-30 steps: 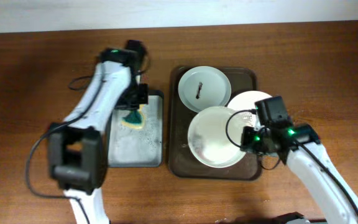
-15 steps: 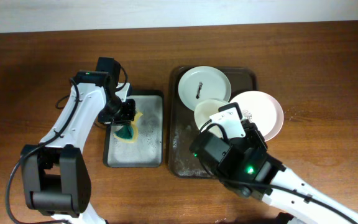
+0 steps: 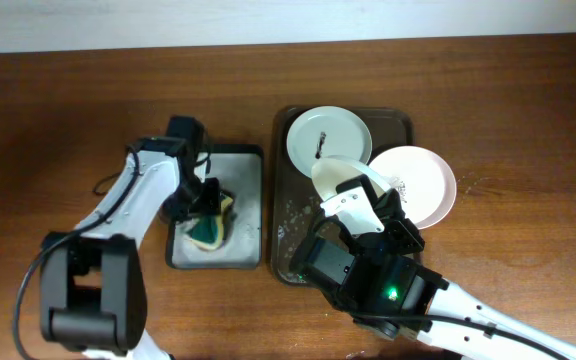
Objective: Clean dirty plates on tray and stack at the side
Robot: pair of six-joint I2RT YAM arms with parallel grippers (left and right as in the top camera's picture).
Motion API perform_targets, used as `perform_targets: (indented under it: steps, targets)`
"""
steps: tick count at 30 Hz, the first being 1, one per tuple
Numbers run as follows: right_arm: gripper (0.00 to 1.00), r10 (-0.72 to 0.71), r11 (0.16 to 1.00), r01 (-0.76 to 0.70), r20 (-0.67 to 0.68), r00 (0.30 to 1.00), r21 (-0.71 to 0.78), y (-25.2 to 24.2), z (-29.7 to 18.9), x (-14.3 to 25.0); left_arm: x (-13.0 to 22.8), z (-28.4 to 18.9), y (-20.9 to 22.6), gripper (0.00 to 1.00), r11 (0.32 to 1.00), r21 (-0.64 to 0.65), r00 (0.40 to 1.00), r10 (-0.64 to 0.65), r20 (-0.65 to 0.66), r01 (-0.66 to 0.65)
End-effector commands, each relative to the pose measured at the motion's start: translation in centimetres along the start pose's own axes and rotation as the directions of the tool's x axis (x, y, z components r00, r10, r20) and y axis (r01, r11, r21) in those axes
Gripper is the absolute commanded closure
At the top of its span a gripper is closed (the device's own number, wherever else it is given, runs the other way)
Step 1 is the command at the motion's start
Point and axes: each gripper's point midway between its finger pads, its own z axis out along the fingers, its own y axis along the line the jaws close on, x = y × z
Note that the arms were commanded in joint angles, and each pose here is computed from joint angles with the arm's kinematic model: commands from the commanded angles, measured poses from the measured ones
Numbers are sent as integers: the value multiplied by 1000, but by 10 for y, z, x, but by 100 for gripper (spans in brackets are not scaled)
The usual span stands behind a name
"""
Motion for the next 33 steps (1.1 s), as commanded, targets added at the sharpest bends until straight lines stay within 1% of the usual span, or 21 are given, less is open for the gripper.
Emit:
perform_targets:
  steps: [1,2,3,5,7,9,10,11,12,14,15,18,19,21,22,24,26,28,29,30,33]
  targets:
    - [96,24,1000,-24,19,1000,17,-6,-3,-7,-20,-69,-12,29,999,53,984,4,179,-13]
    - [96,52,999,-52,15,999,-10,-1,-3,-8,-18,-88,-15,18,997,74,974,5,226,-23]
    - [96,57,997,-56,4,998,-52,7,-3,-7,-16,-94,-17,12,996,90,971,6,238,-28]
    - [96,60,998,-61,24,998,6,-4,-2,-10,-13,-101,-22,0,992,118,969,7,248,-37]
    - [96,24,999,-23,23,999,-29,3,-3,-12,-12,-101,-22,0,992,117,969,7,245,-36]
    - [96,91,990,-93,-25,996,-110,15,-4,-2,-12,-101,-21,0,992,117,970,7,245,-37]
    - [96,38,995,-40,-17,999,-93,11,-4,-2,-12,-101,-21,0,993,117,969,7,245,-36]
    - [96,44,996,-45,-15,999,-77,5,-5,-1,-12,-101,-21,0,993,117,969,7,245,-36]
    - [96,107,989,-109,-24,994,-95,7,-5,-2,-12,-101,-21,0,993,117,969,7,245,-36]
    - [96,72,990,-76,-41,997,-120,0,-10,-2,-12,-101,-21,0,993,116,969,6,245,-36]
    - [96,229,960,-238,-72,971,-148,0,-13,-6,-12,-101,-21,0,993,116,969,6,245,-36]
    - [96,272,941,-293,-137,952,-167,0,0,-2,-13,-101,-21,0,993,114,969,6,249,-36]
    - [96,342,882,-407,-270,900,-239,12,7,11,-13,-101,-21,0,993,114,968,6,249,-36]
    - [96,380,776,-552,-472,796,-305,25,21,30,-13,-101,-21,0,993,114,969,6,249,-36]
    - [96,367,717,-606,-552,749,-345,23,29,37,-13,-101,-21,0,993,114,969,6,249,-36]
    - [96,386,540,-737,-659,646,-407,1,48,44,-13,-101,-21,0,993,114,968,6,249,-36]
    - [96,480,419,-848,-713,511,-325,-32,71,65,-13,-101,-21,0,993,114,969,6,249,-36]
    - [96,608,309,-940,-729,313,-145,-77,99,105,-13,-101,-21,0,993,114,968,6,249,-36]
    - [96,679,257,-966,-709,190,-13,-104,113,139,-13,-101,-21,0,993,114,968,6,249,-36]
    - [96,729,213,-972,-678,92,97,-126,124,170,-13,-101,-21,0,993,114,969,6,249,-36]
    - [96,784,88,-945,-607,-129,314,-155,147,244,-13,-101,-21,0,993,114,969,6,249,-36]
